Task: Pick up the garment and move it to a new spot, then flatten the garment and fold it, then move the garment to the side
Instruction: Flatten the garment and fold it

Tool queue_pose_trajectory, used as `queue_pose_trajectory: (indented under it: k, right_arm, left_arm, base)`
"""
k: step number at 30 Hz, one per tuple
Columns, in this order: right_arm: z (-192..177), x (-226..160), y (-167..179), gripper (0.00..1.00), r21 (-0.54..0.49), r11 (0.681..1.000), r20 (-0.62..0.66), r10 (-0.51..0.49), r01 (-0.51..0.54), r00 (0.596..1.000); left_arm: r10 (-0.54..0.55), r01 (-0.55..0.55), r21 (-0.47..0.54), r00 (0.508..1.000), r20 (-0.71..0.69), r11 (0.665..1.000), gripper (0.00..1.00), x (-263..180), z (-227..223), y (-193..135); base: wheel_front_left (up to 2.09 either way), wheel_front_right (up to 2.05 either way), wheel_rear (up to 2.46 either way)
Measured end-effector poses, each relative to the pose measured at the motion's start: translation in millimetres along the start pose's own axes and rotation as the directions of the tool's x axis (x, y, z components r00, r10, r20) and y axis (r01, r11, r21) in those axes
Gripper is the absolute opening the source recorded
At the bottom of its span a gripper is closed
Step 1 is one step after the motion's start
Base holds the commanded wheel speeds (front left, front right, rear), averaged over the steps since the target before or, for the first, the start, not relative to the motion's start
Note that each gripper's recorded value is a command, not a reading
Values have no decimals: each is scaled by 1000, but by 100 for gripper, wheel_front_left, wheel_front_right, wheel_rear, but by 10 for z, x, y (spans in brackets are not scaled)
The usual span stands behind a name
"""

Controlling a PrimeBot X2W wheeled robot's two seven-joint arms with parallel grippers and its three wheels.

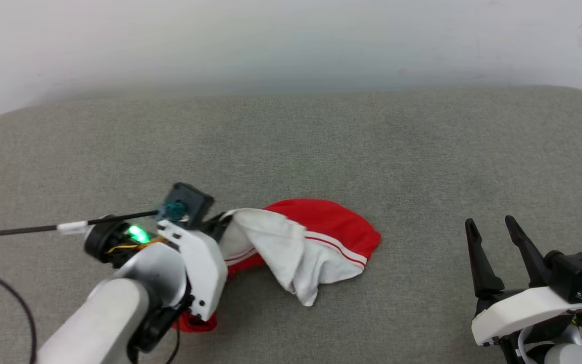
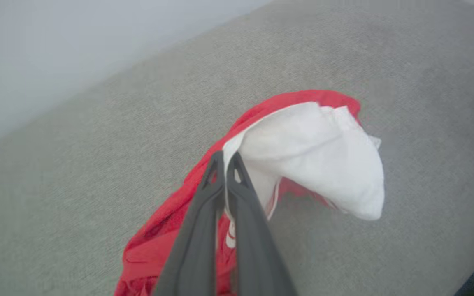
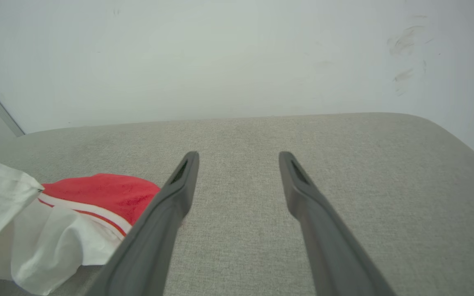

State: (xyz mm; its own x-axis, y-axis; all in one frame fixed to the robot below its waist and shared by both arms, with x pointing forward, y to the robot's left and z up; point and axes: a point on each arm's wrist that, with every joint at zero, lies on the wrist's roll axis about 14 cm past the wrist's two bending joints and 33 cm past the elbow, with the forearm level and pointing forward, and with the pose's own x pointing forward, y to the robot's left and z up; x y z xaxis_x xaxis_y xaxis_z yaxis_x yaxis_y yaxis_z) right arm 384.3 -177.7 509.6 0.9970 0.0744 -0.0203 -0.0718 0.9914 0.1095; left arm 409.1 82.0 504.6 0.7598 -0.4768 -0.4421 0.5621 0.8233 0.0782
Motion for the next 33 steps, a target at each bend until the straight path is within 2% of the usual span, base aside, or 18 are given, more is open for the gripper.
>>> queue_pose_trajectory:
  k: [4, 8, 11, 14, 15, 16, 17, 19, 23, 28, 33]
  right_arm:
    - [-2, 24, 41, 100, 1, 1000, -1, 13, -13, 1000]
    - [-38, 44, 64, 100, 2, 1000, -13, 20, -20, 1000]
    - [-71, 67, 71, 100, 2, 1000, -26, 22, -22, 999]
    - [-79, 89, 62, 100, -3, 1000, -29, 21, -21, 999]
    - [-77, 94, 59, 100, -3, 1000, -28, 20, -20, 999]
    - [-73, 96, 52, 100, -5, 1000, -28, 18, -18, 999]
    - [-74, 97, 46, 100, -6, 1000, -28, 16, -17, 999]
    - [-70, 97, 42, 100, -7, 1000, -28, 15, -15, 999]
    - [-27, 79, 56, 100, -14, 1000, -20, 19, -19, 1000]
    - [30, 13, 84, 100, -19, 1000, -11, 25, -25, 1000]
    - [75, -75, 108, 100, -26, 999, -6, 30, -30, 1000]
  left_arm:
    - [162, -159, -149, 987, 3, 976, 0, -191, -165, 425]
    - [292, -299, -323, 954, -70, 898, 0, -336, -590, 756]
    - [326, -363, -410, 932, -161, 837, 0, -389, -995, 847]
    - [307, -384, -461, 922, -236, 800, 0, -379, -1318, 785]
    - [300, -384, -475, 922, -247, 791, 7, -366, -1377, 758]
    - [289, -380, -489, 923, -253, 785, 42, -351, -1417, 732]
    - [286, -376, -503, 925, -250, 778, 99, -336, -1432, 708]
    - [297, -373, -518, 928, -225, 770, 100, -320, -1419, 705]
    - [358, -366, -508, 926, -119, 780, 100, -325, -1217, 788]
    - [403, -341, -445, 914, 49, 828, 100, -370, -822, 798]
    - [433, -326, -377, 867, 246, 867, 100, -478, -355, 742]
  base:
    - [0, 0, 0]
    - [0, 0, 0]
    - [0, 0, 0]
    - [0, 0, 0]
    - [0, 0, 0]
    - [0, 0, 0]
    - [0, 0, 0]
    - [0, 0, 0]
    - [0, 0, 0]
    - [0, 0, 0]
    - [0, 0, 0]
